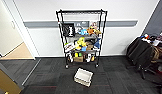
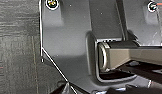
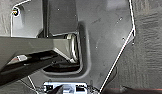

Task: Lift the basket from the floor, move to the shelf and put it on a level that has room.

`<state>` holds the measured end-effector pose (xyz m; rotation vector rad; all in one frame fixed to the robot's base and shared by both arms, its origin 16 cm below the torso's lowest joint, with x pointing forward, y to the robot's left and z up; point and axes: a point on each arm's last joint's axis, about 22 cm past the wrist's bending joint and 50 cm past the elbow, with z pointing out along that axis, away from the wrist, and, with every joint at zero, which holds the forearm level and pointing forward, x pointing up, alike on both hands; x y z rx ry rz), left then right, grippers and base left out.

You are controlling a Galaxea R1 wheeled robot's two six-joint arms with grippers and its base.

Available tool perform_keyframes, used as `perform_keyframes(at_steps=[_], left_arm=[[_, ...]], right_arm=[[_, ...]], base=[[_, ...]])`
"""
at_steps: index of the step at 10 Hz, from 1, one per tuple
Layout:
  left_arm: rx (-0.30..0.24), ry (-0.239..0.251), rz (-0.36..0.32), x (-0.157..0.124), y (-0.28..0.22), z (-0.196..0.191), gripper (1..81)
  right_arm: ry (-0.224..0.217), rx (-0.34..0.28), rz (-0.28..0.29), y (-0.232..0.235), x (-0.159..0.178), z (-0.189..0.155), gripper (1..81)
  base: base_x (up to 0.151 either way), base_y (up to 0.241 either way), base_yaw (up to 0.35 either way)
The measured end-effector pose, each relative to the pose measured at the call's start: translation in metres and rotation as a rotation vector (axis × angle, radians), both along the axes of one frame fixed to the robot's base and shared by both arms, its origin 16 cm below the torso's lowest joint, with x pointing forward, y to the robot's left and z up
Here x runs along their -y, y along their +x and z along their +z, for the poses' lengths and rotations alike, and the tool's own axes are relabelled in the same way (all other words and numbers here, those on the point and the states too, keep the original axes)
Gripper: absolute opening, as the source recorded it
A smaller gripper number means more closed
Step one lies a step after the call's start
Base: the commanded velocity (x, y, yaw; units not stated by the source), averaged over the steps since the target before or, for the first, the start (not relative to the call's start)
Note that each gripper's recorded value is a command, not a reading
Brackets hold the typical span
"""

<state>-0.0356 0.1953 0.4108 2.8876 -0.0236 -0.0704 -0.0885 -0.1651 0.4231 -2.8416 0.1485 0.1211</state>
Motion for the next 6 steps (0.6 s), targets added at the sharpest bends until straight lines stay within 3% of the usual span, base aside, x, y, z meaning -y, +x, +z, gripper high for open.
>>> perform_keyframes(at_steps=[6], left_arm=[[-0.001, -0.003, 0.001, 0.003, -0.004, 0.001, 81.1]], right_arm=[[0.003, -0.006, 0.0, -0.007, -0.003, 0.001, 81.1]], base=[[0.114, 0.0, 0.0]])
